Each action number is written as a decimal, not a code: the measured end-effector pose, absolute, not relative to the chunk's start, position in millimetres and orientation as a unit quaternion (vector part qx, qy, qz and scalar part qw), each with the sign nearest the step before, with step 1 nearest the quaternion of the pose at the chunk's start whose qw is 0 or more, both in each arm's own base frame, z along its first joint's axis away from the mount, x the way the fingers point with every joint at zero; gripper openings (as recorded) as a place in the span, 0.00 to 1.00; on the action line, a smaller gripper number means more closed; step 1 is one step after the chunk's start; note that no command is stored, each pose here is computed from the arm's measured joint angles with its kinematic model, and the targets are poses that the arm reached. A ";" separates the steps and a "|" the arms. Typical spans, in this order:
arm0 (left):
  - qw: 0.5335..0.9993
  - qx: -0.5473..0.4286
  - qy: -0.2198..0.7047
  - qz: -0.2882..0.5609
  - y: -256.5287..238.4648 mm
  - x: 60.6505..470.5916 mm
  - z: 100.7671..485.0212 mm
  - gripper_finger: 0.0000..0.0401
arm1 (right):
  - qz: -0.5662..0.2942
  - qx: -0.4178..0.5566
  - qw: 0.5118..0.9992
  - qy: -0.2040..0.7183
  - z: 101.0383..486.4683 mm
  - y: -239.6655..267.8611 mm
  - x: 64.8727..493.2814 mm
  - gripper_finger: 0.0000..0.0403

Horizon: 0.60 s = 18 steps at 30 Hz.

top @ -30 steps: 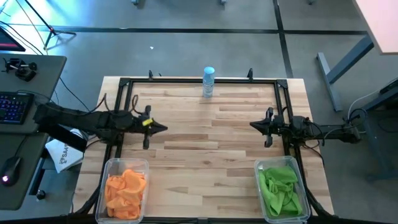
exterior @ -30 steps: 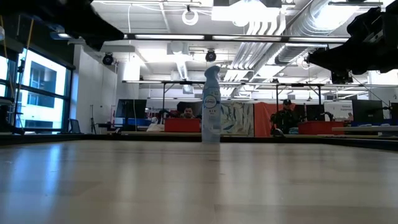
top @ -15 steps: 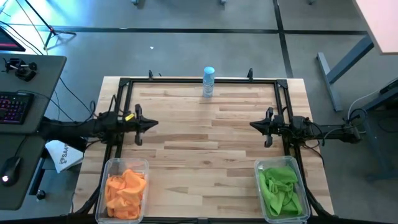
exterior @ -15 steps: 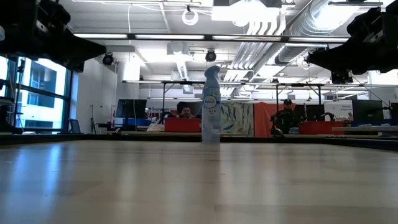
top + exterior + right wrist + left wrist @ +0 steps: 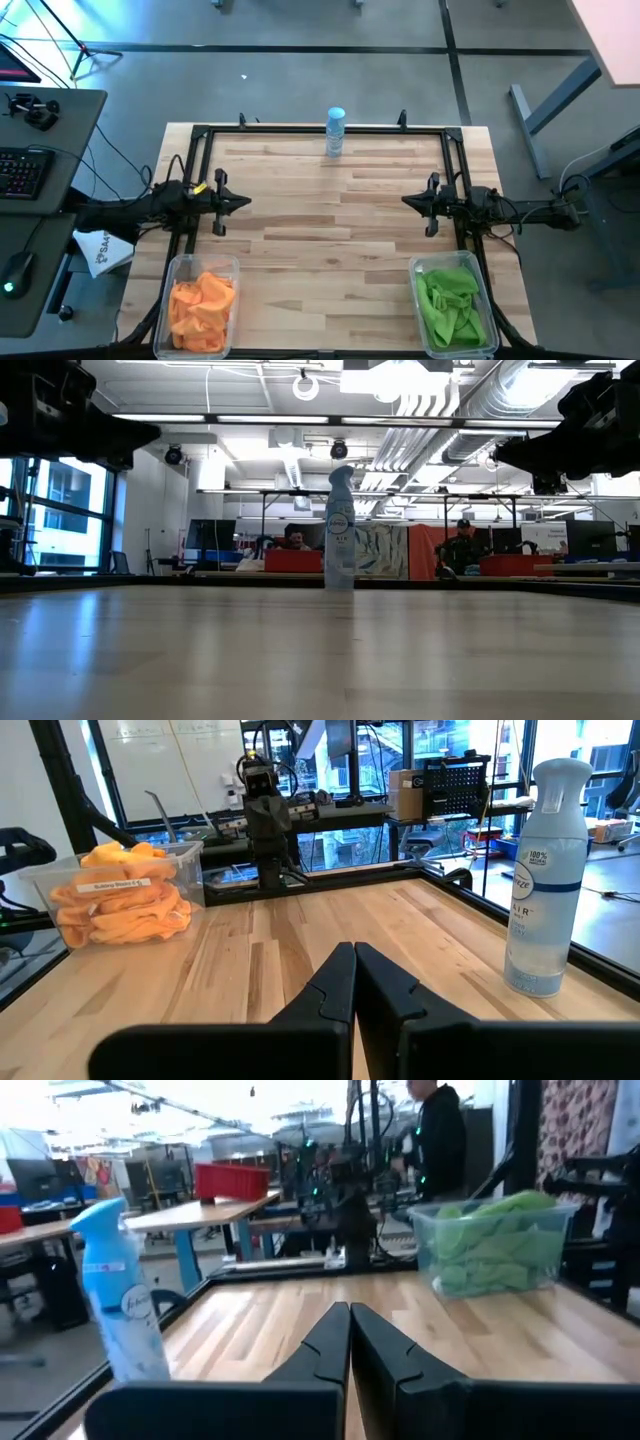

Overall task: Sort microfiber towel by color & place in baskets
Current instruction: Return to Home Position

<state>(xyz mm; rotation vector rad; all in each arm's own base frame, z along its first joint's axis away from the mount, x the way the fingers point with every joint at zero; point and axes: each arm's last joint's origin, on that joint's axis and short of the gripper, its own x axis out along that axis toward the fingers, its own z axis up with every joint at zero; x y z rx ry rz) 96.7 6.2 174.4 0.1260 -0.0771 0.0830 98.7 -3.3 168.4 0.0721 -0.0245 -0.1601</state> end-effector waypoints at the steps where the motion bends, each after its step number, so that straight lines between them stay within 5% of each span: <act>1: 0.997 0.064 -0.030 0.044 6.7 96.7 173.1 0.00 | -0.080 0.036 0.996 -0.012 168.4 -3.3 98.7 0.00; 18: 0.997 0.052 0.022 0.048 9.0 100.1 163.9 0.00 | -0.080 0.036 0.996 -0.012 168.4 -3.3 98.7 0.00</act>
